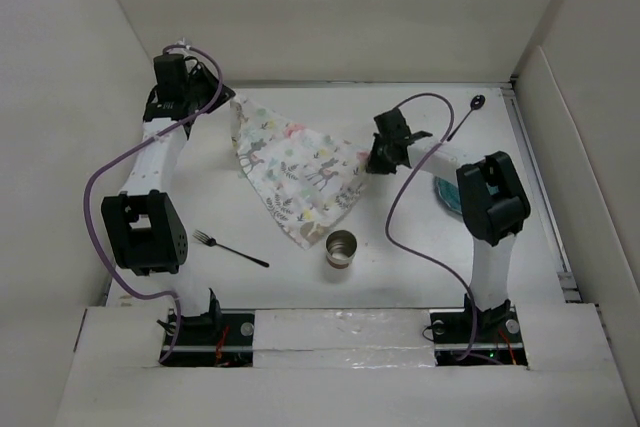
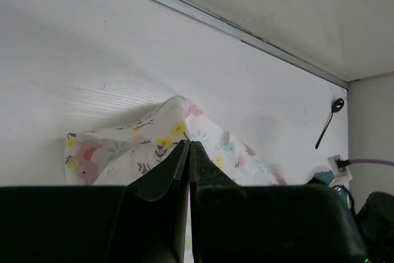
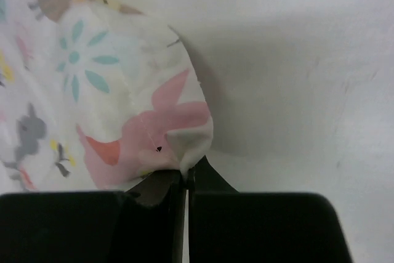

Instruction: Set the dinner table for one person

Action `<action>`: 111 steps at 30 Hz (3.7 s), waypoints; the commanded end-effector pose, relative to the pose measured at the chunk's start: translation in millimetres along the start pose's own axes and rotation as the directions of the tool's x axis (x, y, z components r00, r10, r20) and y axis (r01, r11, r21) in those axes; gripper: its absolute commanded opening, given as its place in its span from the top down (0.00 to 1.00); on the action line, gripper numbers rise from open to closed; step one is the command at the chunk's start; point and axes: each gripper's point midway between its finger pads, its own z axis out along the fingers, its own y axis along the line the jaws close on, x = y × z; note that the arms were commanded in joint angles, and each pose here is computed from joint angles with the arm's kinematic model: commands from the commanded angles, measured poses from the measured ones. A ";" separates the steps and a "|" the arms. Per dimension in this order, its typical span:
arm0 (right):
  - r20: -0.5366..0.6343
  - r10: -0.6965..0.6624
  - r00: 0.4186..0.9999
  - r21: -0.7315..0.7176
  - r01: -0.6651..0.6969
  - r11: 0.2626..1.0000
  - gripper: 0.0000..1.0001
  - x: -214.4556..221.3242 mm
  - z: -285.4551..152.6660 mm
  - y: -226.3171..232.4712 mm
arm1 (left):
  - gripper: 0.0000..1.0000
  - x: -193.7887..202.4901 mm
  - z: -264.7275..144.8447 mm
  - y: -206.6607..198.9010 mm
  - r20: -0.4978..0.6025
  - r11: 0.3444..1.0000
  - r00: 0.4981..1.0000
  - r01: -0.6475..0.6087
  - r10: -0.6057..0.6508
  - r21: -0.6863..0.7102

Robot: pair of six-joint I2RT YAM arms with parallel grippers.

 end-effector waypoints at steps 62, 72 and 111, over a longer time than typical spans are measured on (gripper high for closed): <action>-0.195 0.224 0.955 0.320 -0.154 0.935 0.49 17.5 -27.3 -110.2 | 1.00 44.3 -38.7 19.0 0.061 0.998 0.997 -0.049 0.051 -0.028; -0.196 0.199 0.960 0.442 -0.094 0.892 0.51 15.1 -36.5 -131.9 | 1.00 44.7 -38.3 23.3 0.049 0.997 0.996 -0.065 0.068 -0.051; 0.634 0.118 0.764 -0.226 0.037 0.973 1.00 -192.2 -414.7 9.9 | 1.00 -122.6 -178.0 -131.8 0.447 0.978 0.893 -0.140 0.057 0.154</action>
